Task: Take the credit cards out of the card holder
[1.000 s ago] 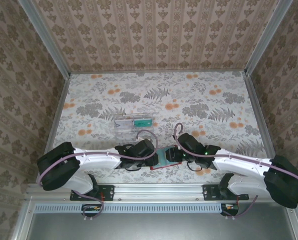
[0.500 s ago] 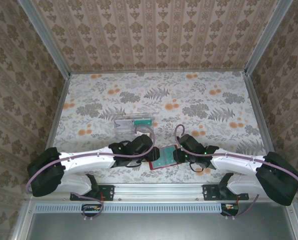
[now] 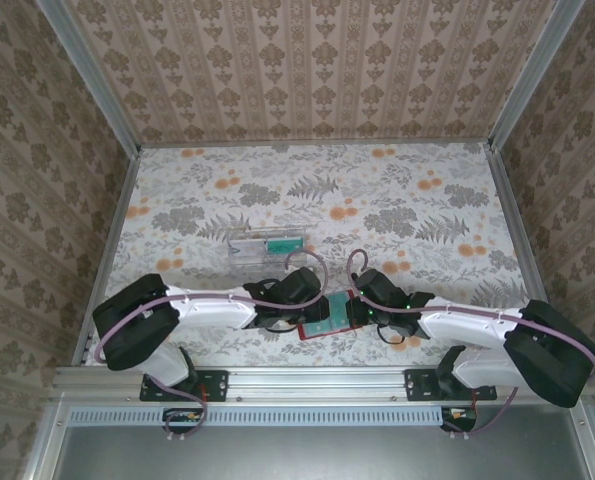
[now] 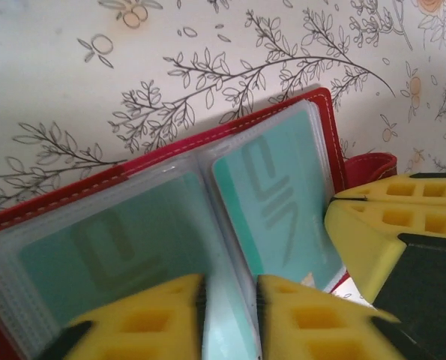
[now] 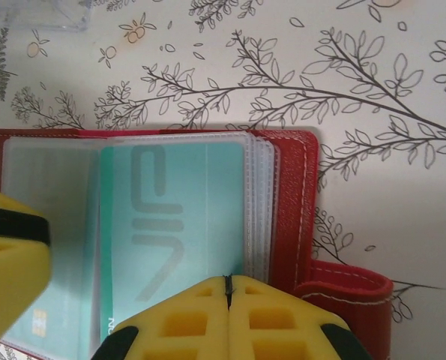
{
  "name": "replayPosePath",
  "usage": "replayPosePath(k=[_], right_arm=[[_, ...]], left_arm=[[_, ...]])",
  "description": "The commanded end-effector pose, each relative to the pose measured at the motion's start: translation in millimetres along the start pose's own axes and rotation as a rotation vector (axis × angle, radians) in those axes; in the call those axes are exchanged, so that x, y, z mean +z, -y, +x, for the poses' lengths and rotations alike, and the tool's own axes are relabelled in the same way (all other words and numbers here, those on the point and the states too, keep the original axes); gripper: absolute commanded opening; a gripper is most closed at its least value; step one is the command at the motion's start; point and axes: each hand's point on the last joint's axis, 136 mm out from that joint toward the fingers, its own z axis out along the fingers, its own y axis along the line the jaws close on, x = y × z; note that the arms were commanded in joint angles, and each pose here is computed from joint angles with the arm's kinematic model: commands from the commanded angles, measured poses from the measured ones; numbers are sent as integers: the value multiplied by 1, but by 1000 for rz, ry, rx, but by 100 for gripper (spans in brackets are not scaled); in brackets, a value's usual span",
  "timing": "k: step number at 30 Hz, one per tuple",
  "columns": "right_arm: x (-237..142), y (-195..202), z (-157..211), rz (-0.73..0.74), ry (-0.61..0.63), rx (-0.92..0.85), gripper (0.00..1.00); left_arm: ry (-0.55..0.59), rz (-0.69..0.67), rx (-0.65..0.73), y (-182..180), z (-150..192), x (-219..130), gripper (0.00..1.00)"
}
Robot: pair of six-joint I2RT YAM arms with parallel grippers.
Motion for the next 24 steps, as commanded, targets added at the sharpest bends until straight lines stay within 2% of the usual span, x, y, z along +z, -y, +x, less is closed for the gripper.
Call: replayPosePath(k=[1,8,20,24], right_arm=[[4,9,17,15,-56,4,0],[4,8,17,11,-53,8,0],[3,7,19,6,-56,14,0],[2,6,18,1,-51,20,0]], left_arm=[[12,71,-20,21,-11,-2,18],[-19,76,-18,24,-8,7,21],[-73,-60,-55,3,6,6,23],[-91,-62,-70,1,10,10,23]])
